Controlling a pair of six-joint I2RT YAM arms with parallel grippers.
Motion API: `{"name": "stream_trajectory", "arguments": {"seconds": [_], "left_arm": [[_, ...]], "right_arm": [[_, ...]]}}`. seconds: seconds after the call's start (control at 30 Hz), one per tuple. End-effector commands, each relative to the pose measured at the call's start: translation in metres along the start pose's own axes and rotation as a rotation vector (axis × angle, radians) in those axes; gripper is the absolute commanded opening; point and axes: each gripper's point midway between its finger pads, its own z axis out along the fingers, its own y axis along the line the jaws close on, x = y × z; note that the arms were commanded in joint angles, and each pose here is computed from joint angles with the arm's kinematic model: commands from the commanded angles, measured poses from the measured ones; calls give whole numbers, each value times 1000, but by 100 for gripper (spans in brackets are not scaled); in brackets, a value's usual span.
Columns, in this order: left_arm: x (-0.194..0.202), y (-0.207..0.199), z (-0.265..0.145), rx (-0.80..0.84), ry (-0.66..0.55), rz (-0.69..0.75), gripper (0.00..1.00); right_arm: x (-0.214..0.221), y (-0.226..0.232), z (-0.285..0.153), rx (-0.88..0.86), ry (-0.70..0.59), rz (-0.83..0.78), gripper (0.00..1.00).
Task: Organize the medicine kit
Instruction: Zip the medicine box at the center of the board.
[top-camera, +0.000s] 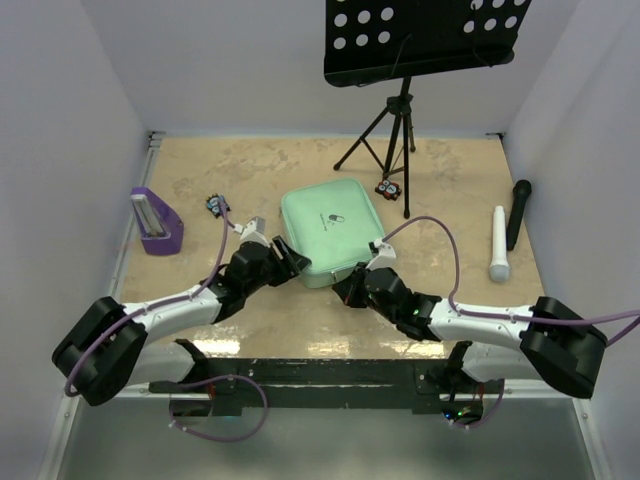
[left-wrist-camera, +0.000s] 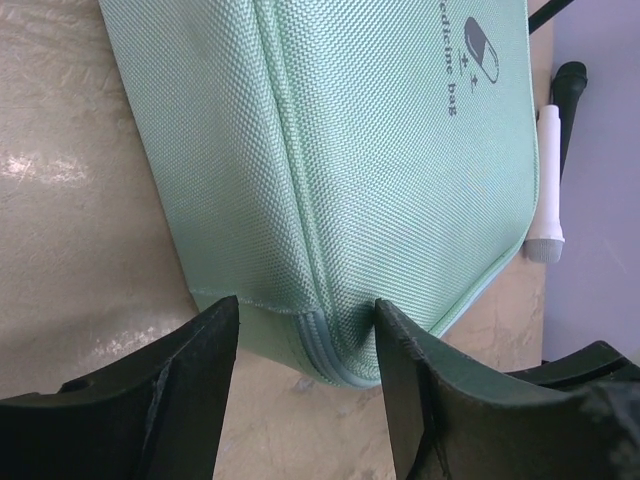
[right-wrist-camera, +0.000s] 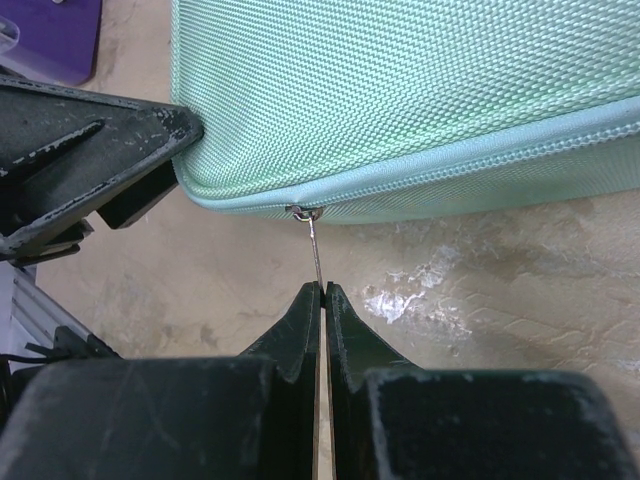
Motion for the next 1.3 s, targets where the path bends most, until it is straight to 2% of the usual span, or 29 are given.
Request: {"name": "stream_trajectory", "arguments": {"seconds": [0.0,0.3,0.53,1.27], "left_arm": [[-11,0,10,-54,-25,25,58],[0,30,19,-182,32,103,26],[-5,50,17,-237,37,125,1],[-42,69,-4,-308,-48,127,0]], "right_arm": [[-1,0,3,7,-1,-22,0],[-1,2,1,1,5,-25,0],[-4,0,-1,14,-8,-13,0],[-11,-7,-11,45,-31,17,0]]}}
